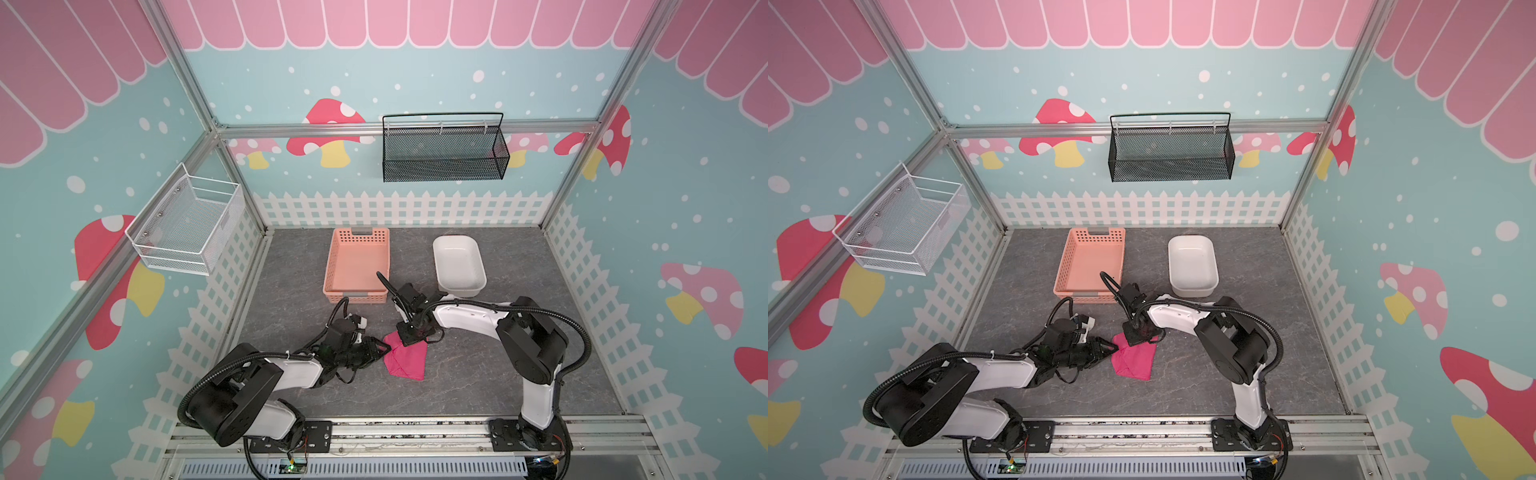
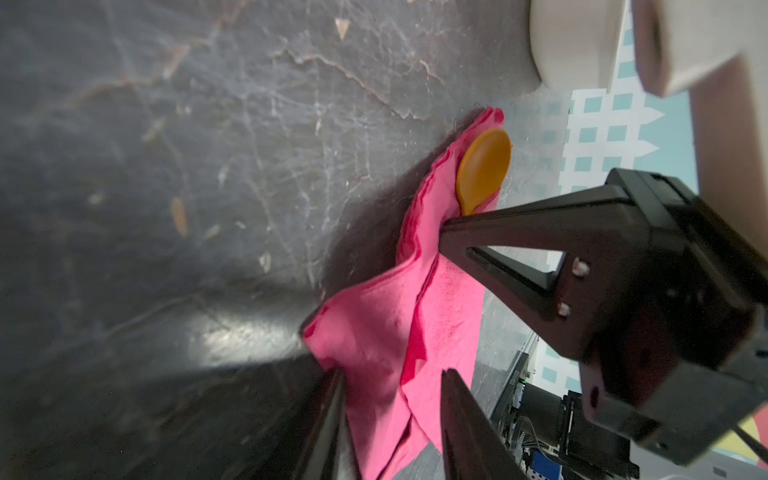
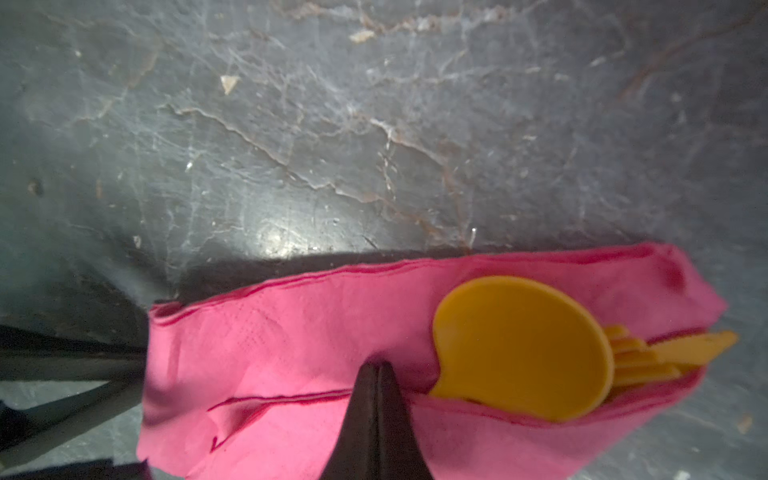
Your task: Place the utensils on the paper napkin and roll it up
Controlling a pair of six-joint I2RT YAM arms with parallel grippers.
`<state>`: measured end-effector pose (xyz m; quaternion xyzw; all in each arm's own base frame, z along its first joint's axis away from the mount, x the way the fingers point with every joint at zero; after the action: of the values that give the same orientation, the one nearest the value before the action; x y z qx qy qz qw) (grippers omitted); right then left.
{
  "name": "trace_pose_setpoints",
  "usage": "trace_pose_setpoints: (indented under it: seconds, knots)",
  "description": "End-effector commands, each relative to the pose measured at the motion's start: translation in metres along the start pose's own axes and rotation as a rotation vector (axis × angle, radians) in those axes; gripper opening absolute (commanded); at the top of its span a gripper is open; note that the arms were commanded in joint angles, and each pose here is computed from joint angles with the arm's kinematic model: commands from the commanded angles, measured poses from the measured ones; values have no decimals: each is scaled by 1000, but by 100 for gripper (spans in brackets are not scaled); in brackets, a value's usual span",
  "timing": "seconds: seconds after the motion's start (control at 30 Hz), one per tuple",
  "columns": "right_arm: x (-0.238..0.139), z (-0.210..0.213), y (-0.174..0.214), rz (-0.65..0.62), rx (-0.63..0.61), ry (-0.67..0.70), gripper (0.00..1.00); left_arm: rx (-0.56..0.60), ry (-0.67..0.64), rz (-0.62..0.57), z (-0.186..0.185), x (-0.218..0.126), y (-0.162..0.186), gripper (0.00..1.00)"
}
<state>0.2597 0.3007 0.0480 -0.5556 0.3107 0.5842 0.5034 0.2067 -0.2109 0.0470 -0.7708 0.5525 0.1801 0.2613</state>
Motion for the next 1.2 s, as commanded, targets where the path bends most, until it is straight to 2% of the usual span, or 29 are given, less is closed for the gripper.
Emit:
trace_pose_setpoints:
  seconds: [0.0,0.27,0.83,1.17]
  knots:
    - [21,-11,28,106,-11,40,3,-92,-63,64,18,-1,24,43]
    - [23,-11,29,107,-13,41,3,-90,-83,105,15,0,39,44]
    - [21,-11,29,106,-13,39,3,67,-213,19,9,-2,-5,45]
    - [21,-10,29,106,-13,35,3,189,-314,33,6,-6,-19,35]
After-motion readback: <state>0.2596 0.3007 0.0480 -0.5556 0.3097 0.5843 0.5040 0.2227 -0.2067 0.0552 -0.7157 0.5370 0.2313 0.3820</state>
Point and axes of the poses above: each gripper's point midway between its finger pads, its own x axis out along the fingers, its own z axis along the line the jaws close on, y = z × x, the point moved 3 cm from there along -x, back along the fingers, and after that the axes turned 6 degrees about x, right-handed, at the moved point
